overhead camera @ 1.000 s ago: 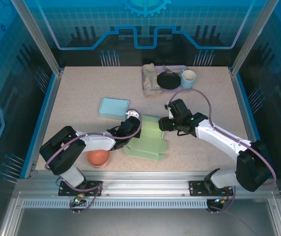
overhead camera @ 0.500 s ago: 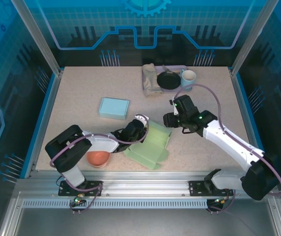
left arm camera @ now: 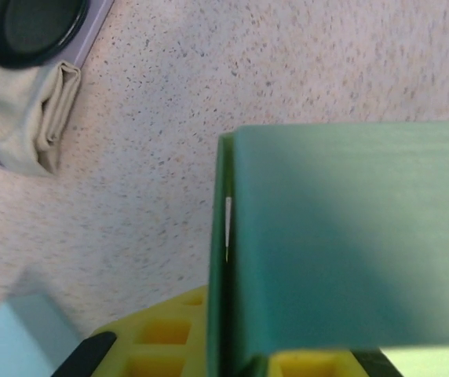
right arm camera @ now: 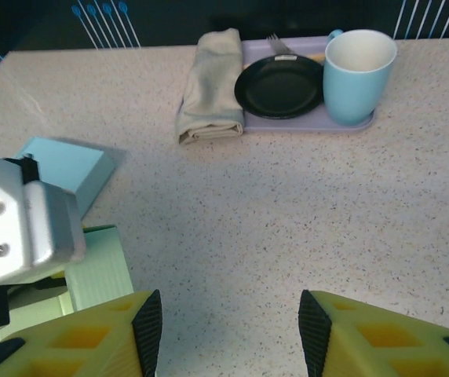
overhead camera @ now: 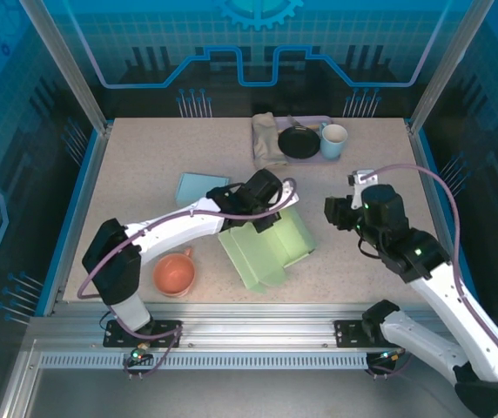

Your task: Fold the paper box

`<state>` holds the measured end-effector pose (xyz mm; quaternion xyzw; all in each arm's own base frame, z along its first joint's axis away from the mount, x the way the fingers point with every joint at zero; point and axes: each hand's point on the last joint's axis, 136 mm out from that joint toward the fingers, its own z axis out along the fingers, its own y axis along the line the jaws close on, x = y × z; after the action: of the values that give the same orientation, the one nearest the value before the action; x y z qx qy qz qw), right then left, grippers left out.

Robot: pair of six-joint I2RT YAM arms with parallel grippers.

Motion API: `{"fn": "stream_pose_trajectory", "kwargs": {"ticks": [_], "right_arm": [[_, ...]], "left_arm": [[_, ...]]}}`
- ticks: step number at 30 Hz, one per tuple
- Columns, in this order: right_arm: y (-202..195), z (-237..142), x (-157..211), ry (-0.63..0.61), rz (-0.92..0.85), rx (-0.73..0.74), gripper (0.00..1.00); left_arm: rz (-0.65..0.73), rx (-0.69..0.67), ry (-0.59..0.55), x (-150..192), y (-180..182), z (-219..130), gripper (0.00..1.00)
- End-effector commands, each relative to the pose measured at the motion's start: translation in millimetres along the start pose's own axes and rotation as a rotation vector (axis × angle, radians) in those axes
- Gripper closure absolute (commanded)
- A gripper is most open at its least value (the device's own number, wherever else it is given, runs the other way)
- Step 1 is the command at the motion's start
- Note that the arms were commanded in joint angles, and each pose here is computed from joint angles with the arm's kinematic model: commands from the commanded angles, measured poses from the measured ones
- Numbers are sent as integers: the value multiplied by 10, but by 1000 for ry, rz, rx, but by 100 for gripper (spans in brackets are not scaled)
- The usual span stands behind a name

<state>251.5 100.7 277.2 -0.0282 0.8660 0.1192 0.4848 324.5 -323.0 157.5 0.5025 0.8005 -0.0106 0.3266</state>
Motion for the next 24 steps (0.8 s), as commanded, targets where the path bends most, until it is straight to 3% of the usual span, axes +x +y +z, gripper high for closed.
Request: {"fn": "stream_pose_trajectory", "kwargs": {"ticks": [1, 5, 12, 18, 24], "right_arm": [[-140, -94, 66, -39, 55, 33, 48], [-172, -126, 219, -65, 118, 6, 46], [-200, -154, 437, -40, 130, -17, 45], [-220, -200, 509, -37, 125, -26, 44], [-227, -238, 566, -30, 124, -34, 44]], "left_arm": [[273, 33, 247, 476, -152, 30, 87], [505, -25, 381, 580, -210, 203, 86], [672, -55, 531, 723, -297, 520, 85], [652, -69, 573, 672, -286, 664, 70], [650, -77, 586, 571, -237, 614, 64]]}}
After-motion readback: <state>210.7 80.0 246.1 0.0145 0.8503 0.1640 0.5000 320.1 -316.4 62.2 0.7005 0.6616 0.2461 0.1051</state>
